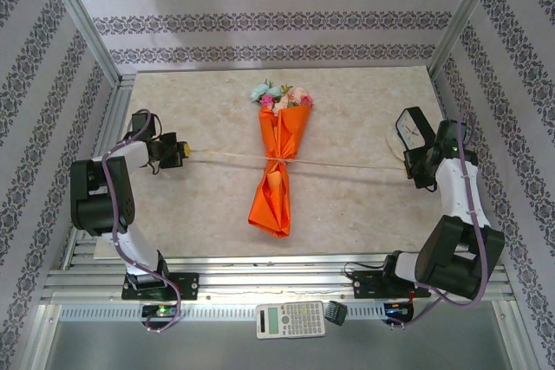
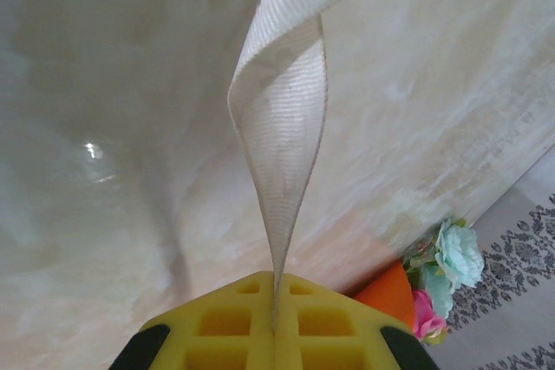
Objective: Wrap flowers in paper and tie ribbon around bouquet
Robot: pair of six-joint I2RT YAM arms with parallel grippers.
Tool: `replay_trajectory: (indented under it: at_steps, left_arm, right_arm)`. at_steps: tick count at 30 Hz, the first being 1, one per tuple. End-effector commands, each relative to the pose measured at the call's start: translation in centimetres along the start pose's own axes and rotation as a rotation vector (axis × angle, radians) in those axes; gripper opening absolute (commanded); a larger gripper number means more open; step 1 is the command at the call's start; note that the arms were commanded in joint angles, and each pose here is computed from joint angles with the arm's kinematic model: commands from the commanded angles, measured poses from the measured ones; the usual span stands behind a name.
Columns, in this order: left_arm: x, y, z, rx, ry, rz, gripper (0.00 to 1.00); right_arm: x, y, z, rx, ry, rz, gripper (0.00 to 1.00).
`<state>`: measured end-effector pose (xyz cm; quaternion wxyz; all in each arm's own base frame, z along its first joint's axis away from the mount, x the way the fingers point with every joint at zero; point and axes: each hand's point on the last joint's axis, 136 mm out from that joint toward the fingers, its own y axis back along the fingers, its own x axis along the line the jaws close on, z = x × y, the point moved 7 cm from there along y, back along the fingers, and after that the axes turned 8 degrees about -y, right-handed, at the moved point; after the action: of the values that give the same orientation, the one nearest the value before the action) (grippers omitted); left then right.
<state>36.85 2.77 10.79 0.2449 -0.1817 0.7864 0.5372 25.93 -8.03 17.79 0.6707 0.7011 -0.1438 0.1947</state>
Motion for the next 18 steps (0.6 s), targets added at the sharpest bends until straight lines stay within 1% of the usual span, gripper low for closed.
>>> replay_trajectory:
  at_steps: [1,18]
  left_arm:
    - [-0.9,3.2,4.6,-0.207,0.063,-0.078,0.0]
    - [0.7,4.7,5.9,-0.222,0.102,-0.099,0.0]
  right_arm:
    - [-1.0,1.1,3.8,-0.233,-0.06,-0.03,0.0]
    - [-2.6,0.6,5.6,-0.255,-0.139,-0.049,0.0]
